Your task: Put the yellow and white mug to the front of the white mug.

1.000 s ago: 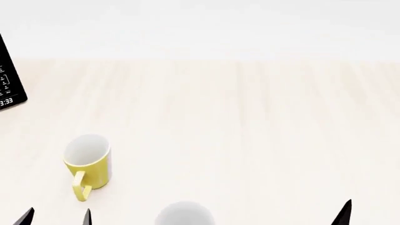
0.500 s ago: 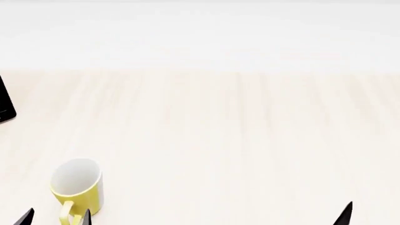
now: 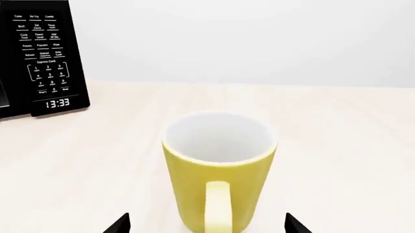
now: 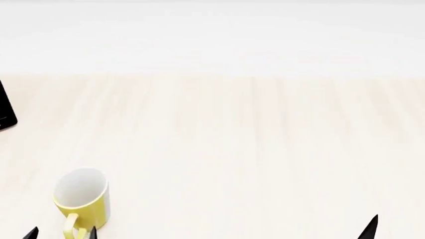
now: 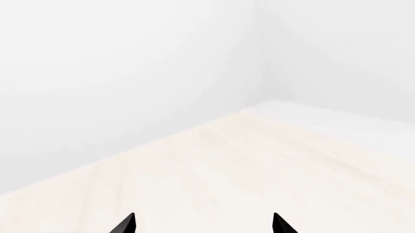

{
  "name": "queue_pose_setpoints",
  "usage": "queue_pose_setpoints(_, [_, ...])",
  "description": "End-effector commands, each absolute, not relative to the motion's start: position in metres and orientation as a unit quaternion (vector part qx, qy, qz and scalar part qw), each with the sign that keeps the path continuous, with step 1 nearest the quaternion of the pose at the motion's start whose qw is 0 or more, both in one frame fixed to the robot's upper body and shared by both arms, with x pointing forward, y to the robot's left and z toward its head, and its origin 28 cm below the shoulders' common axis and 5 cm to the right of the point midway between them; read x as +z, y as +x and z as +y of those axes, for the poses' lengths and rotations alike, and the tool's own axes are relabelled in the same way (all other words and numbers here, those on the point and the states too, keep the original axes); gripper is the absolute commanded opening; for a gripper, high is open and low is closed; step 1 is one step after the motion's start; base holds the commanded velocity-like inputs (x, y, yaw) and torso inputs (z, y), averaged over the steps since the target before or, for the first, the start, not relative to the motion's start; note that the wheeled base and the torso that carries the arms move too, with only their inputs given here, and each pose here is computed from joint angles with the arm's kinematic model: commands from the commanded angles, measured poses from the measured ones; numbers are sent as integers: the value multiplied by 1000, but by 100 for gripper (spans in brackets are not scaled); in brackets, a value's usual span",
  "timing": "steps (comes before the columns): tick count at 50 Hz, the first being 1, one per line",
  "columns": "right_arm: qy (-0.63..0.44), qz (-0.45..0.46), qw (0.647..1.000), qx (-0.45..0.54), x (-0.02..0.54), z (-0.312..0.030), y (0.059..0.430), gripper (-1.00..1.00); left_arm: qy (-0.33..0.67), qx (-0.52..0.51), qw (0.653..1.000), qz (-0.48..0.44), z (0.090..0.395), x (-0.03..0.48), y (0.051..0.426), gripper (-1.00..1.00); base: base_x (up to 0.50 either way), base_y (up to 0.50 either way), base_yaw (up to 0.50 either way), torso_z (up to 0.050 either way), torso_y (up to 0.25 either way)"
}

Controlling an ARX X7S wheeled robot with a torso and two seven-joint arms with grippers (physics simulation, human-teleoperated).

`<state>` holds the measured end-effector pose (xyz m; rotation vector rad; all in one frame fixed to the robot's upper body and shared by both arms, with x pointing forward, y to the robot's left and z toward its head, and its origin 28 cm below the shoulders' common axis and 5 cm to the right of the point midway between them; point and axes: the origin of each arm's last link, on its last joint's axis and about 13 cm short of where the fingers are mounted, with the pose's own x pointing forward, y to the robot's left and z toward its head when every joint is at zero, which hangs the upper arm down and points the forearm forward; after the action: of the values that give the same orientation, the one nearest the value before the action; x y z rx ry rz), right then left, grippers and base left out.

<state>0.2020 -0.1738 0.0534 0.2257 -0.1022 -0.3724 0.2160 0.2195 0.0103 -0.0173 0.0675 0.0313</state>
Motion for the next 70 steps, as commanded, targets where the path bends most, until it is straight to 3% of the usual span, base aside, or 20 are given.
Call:
queue_pose_setpoints(1, [110,-51,975,-185,53,-173,202,100,-1,23,998,54,220,2,221,100,0,0,0,0,0])
queue_pose_setpoints(15, [109,-52,975,-185,54,-173,202,100,6,21,998,53,219,0,223,100,0,0,0,0,0])
queue_pose_setpoints(16, [109,-52,975,-185,54,-174,202,100,6,20,998,53,219,-1,223,-100,0,0,0,0,0])
queue_pose_setpoints(54, [111,-53,975,-188,54,-175,200,100,20,5,1000,22,232,-10,232,-100,0,0,0,0,0])
queue_pose_setpoints(59, [112,-54,974,-188,55,-176,200,100,9,-84,996,-10,239,0,245,-100,0,0,0,0,0])
queue_pose_setpoints(60, [112,-53,974,-188,55,-176,200,100,51,-73,996,-8,242,2,255,-100,0,0,0,0,0])
queue_pose_setpoints(65, [111,-53,975,-187,54,-177,200,100,51,-112,992,-28,249,26,271,-100,0,0,0,0,0])
queue_pose_setpoints(70, [110,-51,975,-184,54,-176,200,100,52,-211,975,-53,249,56,280,-100,0,0,0,0,0])
